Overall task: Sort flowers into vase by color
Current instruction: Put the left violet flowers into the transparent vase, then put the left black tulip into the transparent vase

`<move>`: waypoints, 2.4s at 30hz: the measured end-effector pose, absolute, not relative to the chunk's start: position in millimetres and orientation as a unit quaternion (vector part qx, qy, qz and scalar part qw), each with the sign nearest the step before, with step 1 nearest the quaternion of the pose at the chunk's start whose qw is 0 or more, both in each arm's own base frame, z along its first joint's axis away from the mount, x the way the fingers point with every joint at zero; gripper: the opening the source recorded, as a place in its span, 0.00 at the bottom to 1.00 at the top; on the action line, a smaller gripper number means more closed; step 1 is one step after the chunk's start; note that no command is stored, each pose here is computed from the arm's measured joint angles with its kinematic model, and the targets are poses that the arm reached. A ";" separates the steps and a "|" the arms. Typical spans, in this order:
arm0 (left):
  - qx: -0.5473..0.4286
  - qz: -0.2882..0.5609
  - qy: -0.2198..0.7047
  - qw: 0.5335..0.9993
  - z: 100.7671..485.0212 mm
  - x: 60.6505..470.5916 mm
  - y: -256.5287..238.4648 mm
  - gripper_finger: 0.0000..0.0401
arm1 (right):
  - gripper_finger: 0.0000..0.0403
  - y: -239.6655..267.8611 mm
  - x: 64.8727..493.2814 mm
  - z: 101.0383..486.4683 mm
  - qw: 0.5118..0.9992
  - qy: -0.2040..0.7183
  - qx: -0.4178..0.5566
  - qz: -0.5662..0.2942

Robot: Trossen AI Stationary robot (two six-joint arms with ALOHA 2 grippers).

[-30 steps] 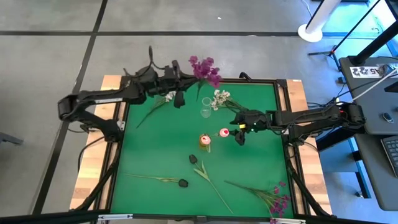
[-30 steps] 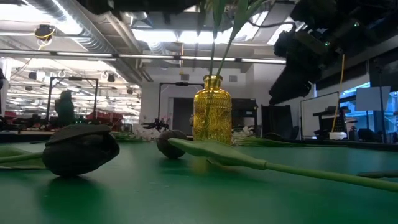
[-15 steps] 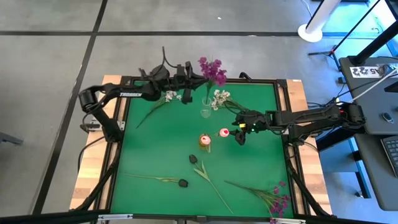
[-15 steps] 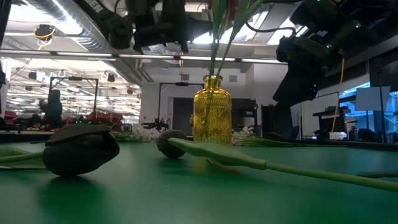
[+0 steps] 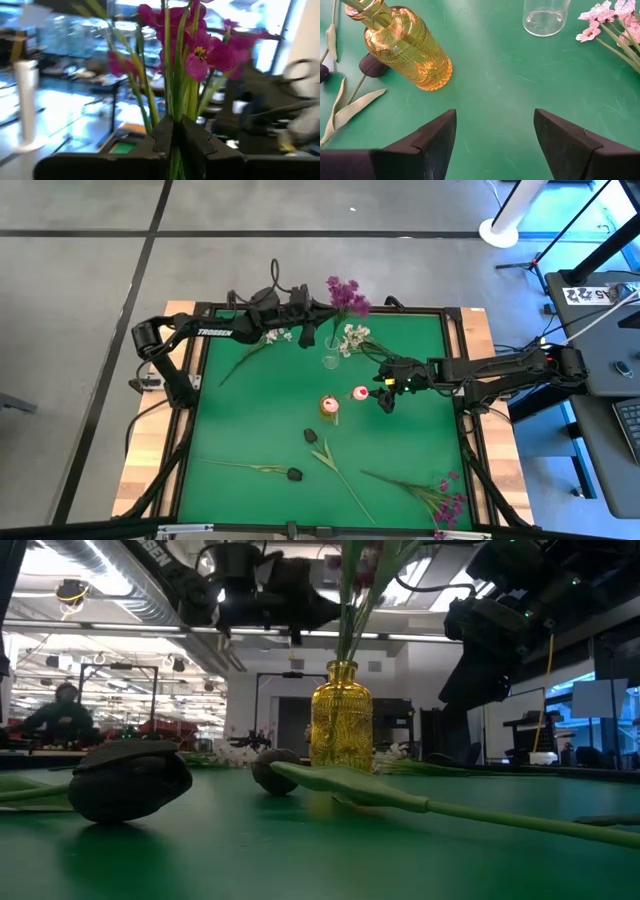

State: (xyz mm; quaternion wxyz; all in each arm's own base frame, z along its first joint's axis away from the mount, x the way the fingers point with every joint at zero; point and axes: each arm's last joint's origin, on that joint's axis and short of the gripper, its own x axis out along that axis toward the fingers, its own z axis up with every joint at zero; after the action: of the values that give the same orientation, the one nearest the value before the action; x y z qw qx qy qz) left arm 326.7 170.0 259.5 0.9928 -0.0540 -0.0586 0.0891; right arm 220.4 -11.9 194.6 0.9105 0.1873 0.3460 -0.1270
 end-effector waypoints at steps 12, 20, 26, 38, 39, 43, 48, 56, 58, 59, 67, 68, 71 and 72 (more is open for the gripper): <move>-0.068 0.102 0.042 0.992 242.4 324.2 170.6 0.36 | 0.66 -12.0 220.4 194.6 0.911 0.346 0.187 -0.128; -0.052 0.137 0.099 0.984 269.4 300.2 156.9 0.51 | 0.66 -12.0 220.3 194.5 0.910 0.346 0.186 -0.128; -0.033 0.178 0.160 0.970 298.7 267.4 126.9 0.55 | 0.66 -11.8 219.8 193.9 0.909 0.351 0.187 -0.126; -0.086 0.031 0.289 0.953 319.5 212.5 8.8 0.55 | 0.66 -9.1 204.7 196.8 0.893 0.390 0.201 -0.104; -0.095 0.036 0.311 0.945 315.1 211.3 -1.8 0.55 | 0.66 -9.1 204.4 197.6 0.894 0.388 0.201 -0.103; -0.099 0.047 0.442 0.890 284.3 209.0 -45.9 0.53 | 0.66 -9.1 204.5 198.5 0.895 0.384 0.201 -0.102; -0.075 0.007 0.531 0.844 251.7 209.8 -102.8 0.53 | 0.66 -9.1 204.6 198.6 0.895 0.384 0.201 -0.102; -0.038 0.022 0.612 0.790 195.9 215.6 -153.9 0.53 | 0.66 -8.9 204.6 198.5 0.895 0.385 0.202 -0.098; -0.031 0.016 0.616 0.787 183.7 219.8 -162.9 0.53 | 0.66 -8.8 204.6 198.5 0.895 0.385 0.202 -0.097; -0.030 0.012 0.615 0.788 178.1 222.2 -167.2 0.53 | 0.66 -8.8 204.6 198.5 0.895 0.385 0.202 -0.097; -0.055 -0.037 0.626 0.777 150.2 232.8 -188.9 0.53 | 0.66 -8.8 204.8 198.7 0.896 0.384 0.202 -0.097; -0.051 -0.035 0.630 0.774 148.4 232.0 -189.5 0.53 | 0.66 -8.8 205.0 198.8 0.896 0.383 0.203 -0.097; -0.041 -0.025 0.634 0.772 142.8 232.1 -189.6 0.52 | 0.66 -8.9 205.2 199.1 0.897 0.381 0.203 -0.097; -0.040 -0.022 0.635 0.772 141.6 232.7 -189.4 0.52 | 0.66 -8.9 205.2 199.1 0.897 0.381 0.203 -0.097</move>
State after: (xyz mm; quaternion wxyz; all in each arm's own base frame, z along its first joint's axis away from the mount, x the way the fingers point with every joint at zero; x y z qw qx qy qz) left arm 232.7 -189.4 141.6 0.7716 -0.0397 0.6345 -0.0221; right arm 205.2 -8.9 199.1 0.8968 0.2028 0.3812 -0.0970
